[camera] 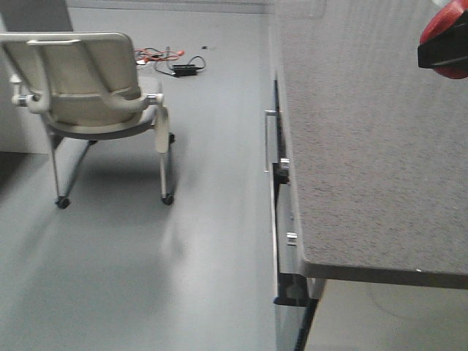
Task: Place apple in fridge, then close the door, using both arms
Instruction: 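Drive the base away from the counter holding the apple in right gripper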
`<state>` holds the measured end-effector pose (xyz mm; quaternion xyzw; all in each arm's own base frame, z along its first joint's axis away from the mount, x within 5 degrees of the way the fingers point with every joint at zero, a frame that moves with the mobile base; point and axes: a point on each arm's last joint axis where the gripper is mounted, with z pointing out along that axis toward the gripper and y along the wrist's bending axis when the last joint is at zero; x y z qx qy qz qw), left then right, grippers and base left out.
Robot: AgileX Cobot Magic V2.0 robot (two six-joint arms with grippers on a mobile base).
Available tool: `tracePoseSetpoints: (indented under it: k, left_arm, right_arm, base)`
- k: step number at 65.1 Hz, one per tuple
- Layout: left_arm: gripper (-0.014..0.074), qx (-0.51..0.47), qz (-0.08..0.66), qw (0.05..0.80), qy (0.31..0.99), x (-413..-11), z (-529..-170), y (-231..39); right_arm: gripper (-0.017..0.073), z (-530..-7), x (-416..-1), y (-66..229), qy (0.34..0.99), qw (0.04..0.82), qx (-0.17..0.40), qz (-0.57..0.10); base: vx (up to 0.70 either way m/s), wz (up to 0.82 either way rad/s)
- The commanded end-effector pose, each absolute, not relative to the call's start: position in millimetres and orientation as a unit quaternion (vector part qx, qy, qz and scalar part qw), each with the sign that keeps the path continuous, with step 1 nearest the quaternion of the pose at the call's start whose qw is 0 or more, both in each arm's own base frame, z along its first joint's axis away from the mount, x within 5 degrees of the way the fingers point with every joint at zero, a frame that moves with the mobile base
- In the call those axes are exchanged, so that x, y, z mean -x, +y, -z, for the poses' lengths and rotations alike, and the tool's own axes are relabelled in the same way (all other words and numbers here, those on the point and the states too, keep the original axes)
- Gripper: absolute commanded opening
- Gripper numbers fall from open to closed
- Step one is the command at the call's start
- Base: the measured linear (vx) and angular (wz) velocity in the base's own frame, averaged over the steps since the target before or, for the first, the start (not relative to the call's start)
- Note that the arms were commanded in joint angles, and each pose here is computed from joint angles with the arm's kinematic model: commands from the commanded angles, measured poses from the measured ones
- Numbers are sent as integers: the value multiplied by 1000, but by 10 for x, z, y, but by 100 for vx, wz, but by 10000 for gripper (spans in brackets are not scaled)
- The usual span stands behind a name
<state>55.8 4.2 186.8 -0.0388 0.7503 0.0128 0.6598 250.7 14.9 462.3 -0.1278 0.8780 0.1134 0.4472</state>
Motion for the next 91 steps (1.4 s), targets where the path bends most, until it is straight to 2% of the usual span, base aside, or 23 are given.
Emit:
tracePoseSetpoints:
  k: [1, 91]
  left_arm:
    - [-6, 37, -9, 680, 733, -564, -1841, 37]
    - [-6, 37, -9, 680, 733, -564, -1841, 37]
  right_arm:
    - [-10, -4838, -2419, 158, 848, 502, 123, -113]
    - [-10, -4840, -2421, 157, 848, 504, 123, -113]
  base:
    - [1, 35]
    - [2, 46]
